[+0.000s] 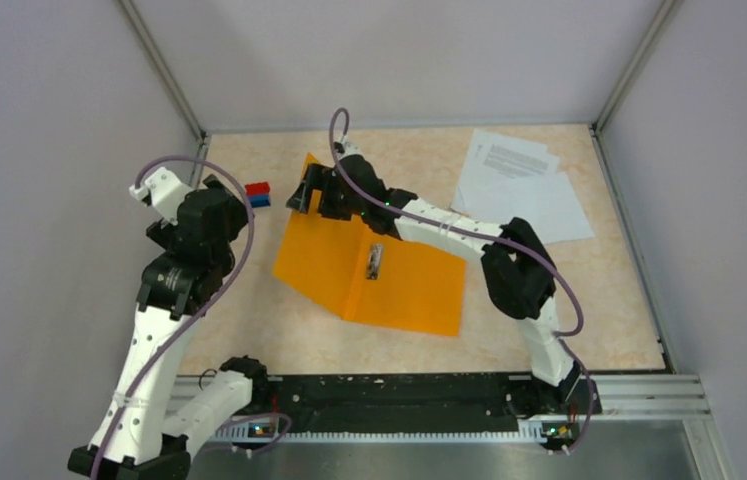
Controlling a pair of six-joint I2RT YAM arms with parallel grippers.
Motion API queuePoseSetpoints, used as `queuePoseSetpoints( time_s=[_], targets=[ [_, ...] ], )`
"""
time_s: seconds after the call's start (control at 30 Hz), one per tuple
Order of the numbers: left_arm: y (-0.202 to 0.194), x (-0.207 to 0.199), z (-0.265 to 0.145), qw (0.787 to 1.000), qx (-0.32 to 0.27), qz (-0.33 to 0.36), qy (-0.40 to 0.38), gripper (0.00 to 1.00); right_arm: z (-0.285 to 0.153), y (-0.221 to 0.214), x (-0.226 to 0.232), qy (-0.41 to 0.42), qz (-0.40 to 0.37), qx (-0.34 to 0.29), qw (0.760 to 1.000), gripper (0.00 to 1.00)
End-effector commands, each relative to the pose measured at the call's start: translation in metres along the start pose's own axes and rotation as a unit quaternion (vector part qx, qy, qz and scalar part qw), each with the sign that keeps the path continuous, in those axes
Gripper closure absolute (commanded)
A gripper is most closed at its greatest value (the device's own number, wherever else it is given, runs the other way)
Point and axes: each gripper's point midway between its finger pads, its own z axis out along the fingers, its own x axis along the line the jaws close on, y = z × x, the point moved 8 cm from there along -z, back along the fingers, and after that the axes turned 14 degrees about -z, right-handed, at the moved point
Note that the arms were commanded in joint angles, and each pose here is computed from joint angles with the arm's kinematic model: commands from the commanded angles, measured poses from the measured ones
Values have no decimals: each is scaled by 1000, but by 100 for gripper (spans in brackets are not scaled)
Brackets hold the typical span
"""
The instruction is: Put the files into the folder
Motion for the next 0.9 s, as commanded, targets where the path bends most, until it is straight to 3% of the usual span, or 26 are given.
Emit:
queuePoseSetpoints(
  time_s=[0.0,0.23,0.5,0.6,0.87],
  targets=[
    [-5,-10,12,999,18,32,10,1,26,-29,13,4,-23,4,1000,10],
    [-32,-33,33,996,85,28,-15,1,24,-79,-2,4,-13,50,999,10],
    [-62,-47,47,986,158,27,-44,1,-26,-26,7,2,-39,7,999,7],
    [-89,-54,53,975,212,15,-71,3,-57,-11,-26,-61,-23,4,998,8],
    [-198,-95,57,940,318,102,-78,17,-148,-13,-146,-207,25,5,978,10]
  ],
)
